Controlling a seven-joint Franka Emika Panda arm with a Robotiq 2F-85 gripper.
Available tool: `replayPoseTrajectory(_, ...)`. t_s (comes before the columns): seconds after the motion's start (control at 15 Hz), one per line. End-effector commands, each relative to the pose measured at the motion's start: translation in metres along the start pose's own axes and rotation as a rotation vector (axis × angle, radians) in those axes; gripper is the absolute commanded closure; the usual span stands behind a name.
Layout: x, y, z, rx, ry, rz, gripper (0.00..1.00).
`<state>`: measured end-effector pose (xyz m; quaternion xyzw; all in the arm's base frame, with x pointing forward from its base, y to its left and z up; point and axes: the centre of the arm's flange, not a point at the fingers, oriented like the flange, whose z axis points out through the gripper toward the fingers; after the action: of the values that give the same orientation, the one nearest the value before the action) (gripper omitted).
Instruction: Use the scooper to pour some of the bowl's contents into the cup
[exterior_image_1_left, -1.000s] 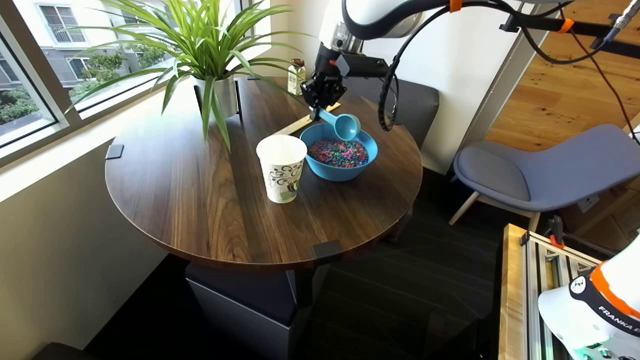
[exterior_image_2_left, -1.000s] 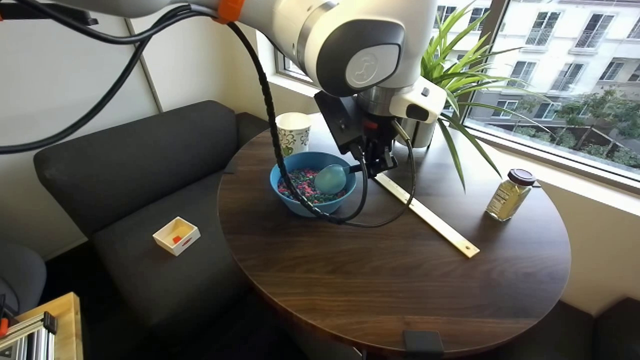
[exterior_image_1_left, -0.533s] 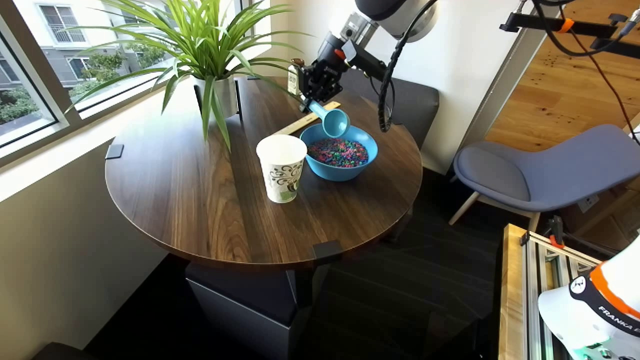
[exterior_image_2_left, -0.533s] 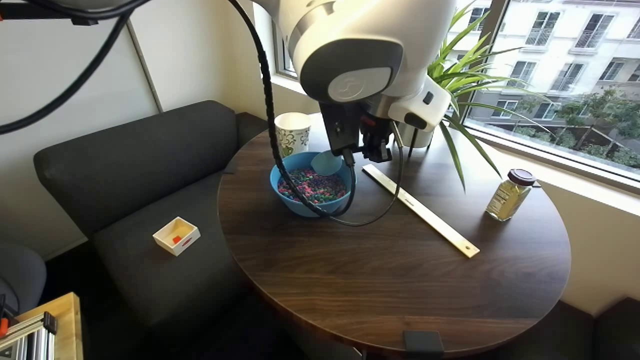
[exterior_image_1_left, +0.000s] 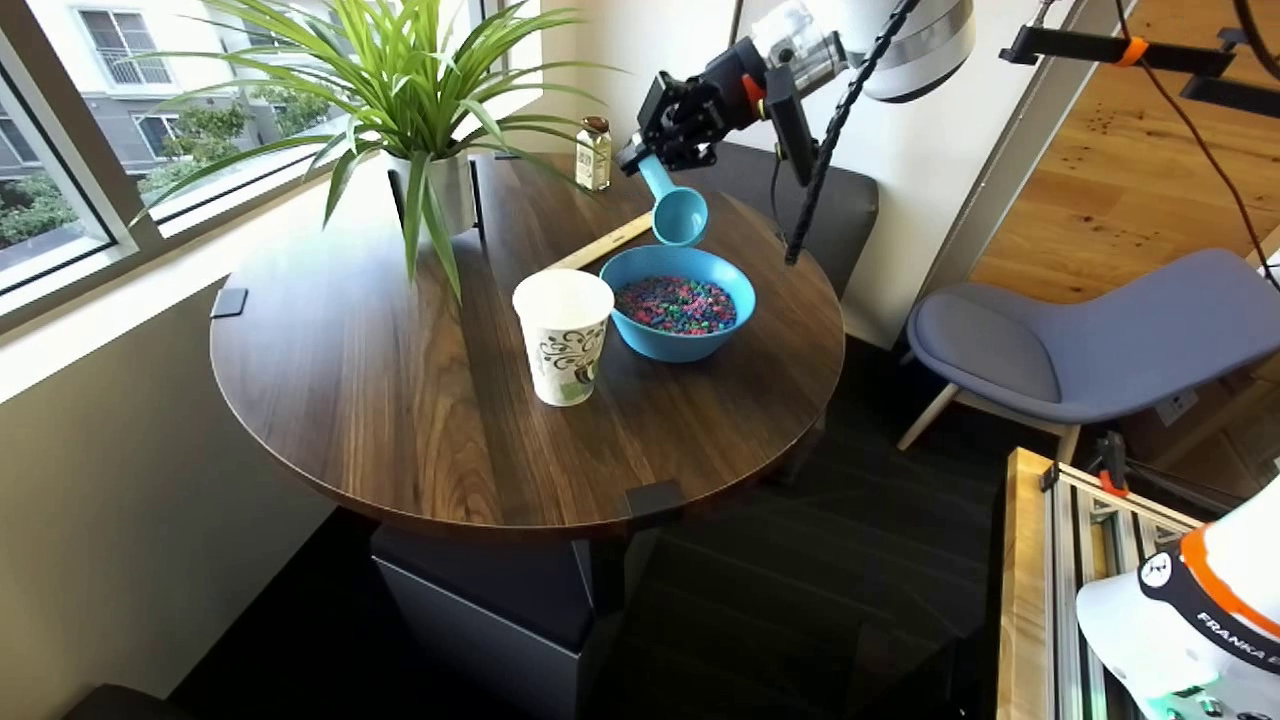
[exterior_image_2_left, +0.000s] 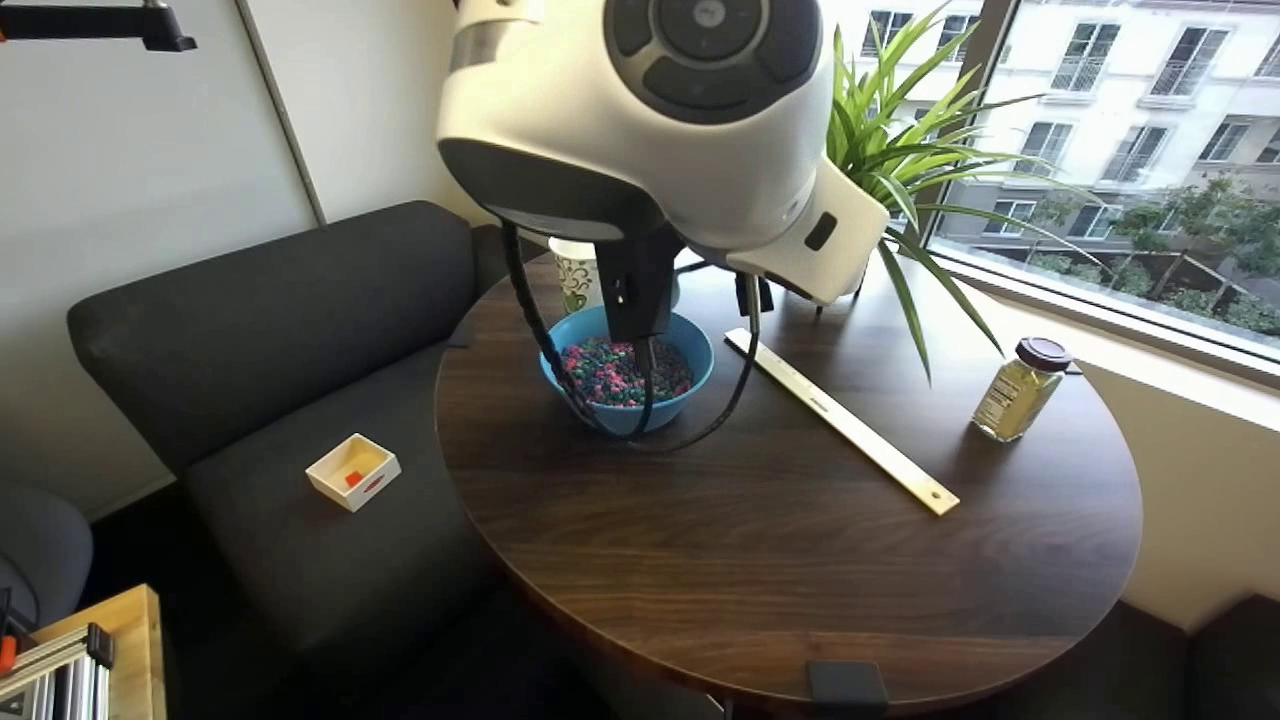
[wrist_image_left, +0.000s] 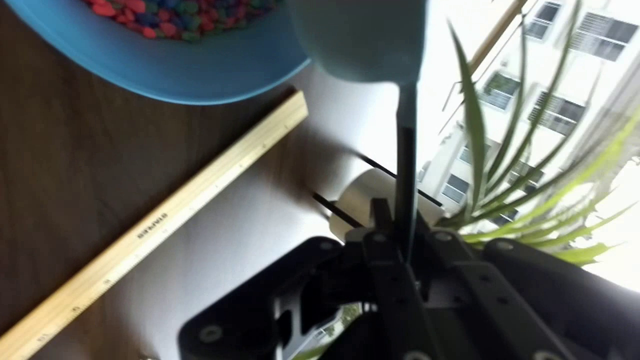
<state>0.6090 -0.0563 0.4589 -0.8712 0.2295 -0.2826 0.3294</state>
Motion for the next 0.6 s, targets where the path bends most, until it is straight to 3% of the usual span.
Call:
replayPoseTrajectory(0.0,-0.045,0.015,-0.062,0.120,0.045,-0.025,0.98)
replayPoseTrajectory(0.27,-0.077,0.027,-0.069,0.056,0.005,-0.087,0.98)
replayPoseTrajectory(0.53,-0.112,0.021,-0.049,0.047,0.186,-0.104,0.98)
